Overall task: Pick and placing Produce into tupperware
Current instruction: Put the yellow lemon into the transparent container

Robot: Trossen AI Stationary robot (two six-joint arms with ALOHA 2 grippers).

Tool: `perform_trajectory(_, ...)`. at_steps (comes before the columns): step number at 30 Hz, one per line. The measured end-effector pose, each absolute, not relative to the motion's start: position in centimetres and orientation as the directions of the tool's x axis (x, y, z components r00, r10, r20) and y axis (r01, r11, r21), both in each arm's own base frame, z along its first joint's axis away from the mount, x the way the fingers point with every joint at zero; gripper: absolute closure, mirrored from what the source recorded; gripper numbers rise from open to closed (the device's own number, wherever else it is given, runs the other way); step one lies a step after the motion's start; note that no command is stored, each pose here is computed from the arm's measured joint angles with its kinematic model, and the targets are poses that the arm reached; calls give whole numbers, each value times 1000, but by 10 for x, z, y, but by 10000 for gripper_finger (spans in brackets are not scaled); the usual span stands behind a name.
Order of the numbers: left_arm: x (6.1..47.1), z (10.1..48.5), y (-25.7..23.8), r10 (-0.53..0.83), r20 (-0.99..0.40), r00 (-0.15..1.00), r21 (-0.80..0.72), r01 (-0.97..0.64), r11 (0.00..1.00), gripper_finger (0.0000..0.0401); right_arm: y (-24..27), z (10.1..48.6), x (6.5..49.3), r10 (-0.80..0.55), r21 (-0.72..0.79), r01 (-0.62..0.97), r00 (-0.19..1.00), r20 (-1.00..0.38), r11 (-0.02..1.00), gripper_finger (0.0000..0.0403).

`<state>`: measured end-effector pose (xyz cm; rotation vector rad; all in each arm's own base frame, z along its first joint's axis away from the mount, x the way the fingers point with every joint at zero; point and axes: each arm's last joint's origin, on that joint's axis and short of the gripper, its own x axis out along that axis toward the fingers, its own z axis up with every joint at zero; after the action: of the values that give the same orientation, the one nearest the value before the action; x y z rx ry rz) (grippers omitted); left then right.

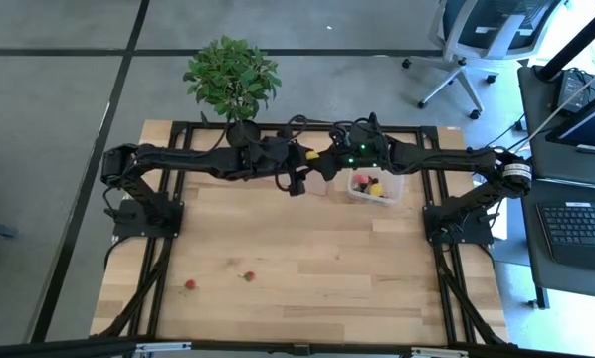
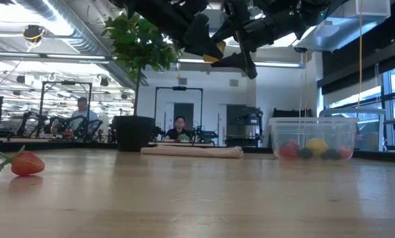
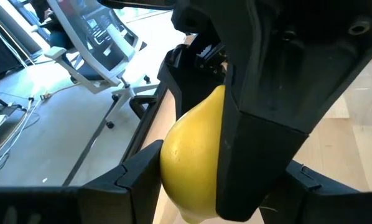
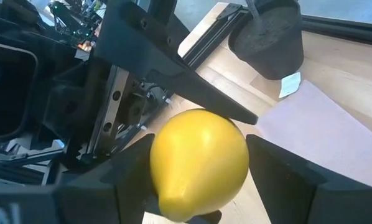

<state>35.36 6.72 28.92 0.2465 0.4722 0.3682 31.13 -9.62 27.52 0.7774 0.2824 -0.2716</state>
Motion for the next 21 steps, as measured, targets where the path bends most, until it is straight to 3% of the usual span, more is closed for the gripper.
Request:
perform_trajectory(9,355,289,61,390,-396,831,296,-286,911,194,-94,275,312,-130,644,336,929,-346,688,193)
perform_trajectory(21,355,289,60,385,-395,834,296,-281,913,189,-91,275,313,-132,626,335,928,-349,704,193)
